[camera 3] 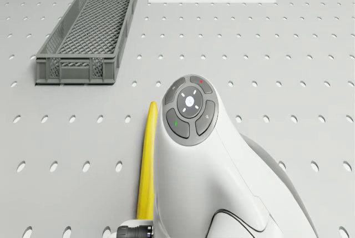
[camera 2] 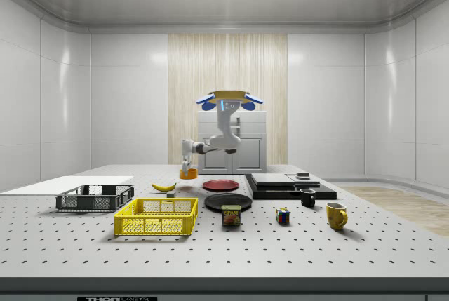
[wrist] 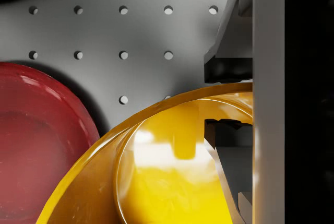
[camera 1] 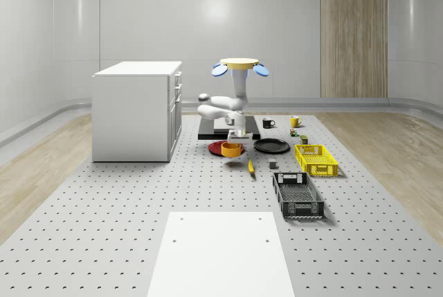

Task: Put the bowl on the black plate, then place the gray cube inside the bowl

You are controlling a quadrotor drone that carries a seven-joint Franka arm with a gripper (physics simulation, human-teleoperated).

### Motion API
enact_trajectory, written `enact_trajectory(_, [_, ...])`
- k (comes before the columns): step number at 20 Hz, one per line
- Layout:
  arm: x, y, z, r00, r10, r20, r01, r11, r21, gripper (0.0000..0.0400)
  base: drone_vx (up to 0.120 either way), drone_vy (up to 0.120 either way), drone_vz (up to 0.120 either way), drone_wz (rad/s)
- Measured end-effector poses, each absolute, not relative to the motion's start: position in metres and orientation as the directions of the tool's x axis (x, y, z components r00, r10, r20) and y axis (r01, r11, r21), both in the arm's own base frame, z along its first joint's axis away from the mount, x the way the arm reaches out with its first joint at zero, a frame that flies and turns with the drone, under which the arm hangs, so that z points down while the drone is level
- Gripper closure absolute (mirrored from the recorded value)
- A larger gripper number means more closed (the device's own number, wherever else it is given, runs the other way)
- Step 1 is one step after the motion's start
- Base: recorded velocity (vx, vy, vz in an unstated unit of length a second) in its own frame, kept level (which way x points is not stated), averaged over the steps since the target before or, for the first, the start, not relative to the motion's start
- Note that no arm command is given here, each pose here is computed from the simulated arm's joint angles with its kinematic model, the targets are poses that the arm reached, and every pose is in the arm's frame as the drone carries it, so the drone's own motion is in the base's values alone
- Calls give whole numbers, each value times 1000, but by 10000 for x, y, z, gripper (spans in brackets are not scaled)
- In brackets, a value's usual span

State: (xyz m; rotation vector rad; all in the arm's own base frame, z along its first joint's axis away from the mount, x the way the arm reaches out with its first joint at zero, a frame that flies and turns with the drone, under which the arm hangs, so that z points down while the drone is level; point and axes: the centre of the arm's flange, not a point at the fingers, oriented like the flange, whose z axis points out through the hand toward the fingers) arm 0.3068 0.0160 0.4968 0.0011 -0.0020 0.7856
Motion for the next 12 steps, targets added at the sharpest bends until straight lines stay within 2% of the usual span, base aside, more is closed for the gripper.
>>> enact_trajectory(12, [3068,160,4967,707,707,2,-707,707,0,300,-120,120,0,0])
